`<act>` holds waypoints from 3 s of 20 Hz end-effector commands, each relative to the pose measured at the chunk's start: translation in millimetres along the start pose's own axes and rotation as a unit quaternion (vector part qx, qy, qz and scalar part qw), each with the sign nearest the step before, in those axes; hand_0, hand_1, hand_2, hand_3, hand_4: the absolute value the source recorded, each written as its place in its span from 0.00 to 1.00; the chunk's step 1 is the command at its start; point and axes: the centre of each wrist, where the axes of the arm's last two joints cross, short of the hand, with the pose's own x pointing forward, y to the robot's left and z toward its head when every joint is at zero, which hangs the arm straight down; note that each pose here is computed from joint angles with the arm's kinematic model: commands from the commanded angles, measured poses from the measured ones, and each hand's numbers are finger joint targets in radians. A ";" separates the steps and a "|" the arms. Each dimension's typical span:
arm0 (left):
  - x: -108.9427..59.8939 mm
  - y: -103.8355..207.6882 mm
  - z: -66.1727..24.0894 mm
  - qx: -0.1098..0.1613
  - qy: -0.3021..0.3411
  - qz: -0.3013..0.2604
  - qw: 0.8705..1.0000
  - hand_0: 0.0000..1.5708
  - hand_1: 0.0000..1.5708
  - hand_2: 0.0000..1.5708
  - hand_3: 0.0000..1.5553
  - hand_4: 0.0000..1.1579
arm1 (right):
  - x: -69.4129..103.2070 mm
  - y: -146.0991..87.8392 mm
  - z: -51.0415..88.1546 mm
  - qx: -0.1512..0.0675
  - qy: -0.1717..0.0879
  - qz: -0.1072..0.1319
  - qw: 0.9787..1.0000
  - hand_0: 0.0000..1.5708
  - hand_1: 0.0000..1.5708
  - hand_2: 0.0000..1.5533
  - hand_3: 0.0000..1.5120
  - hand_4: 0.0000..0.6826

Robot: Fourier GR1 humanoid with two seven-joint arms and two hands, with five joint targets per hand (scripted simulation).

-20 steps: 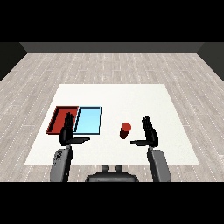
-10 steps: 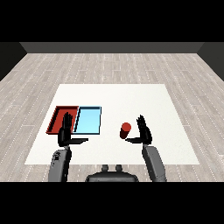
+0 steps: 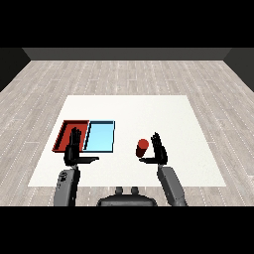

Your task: Pick the red can and put it in the red box

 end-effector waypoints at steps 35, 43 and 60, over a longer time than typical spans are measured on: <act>1.9 -6.9 -14.7 0.007 -0.009 0.006 1.000 0.00 0.00 0.00 0.00 0.00 | -20.8 23.5 -34.3 0.013 0.033 -0.010 0.999 0.00 0.00 0.00 0.00 0.00; -7.8 7.6 17.0 0.011 0.001 0.008 1.000 0.00 0.00 0.00 0.00 0.00 | -32.6 24.0 -55.4 0.015 0.045 0.002 0.999 0.00 0.00 0.00 0.00 0.00; 3.9 -8.0 -11.5 -0.001 -0.007 -0.008 1.000 0.00 0.00 0.00 0.00 0.00 | -14.1 37.2 -60.0 -0.009 0.021 0.093 0.995 0.93 0.93 0.94 0.94 0.95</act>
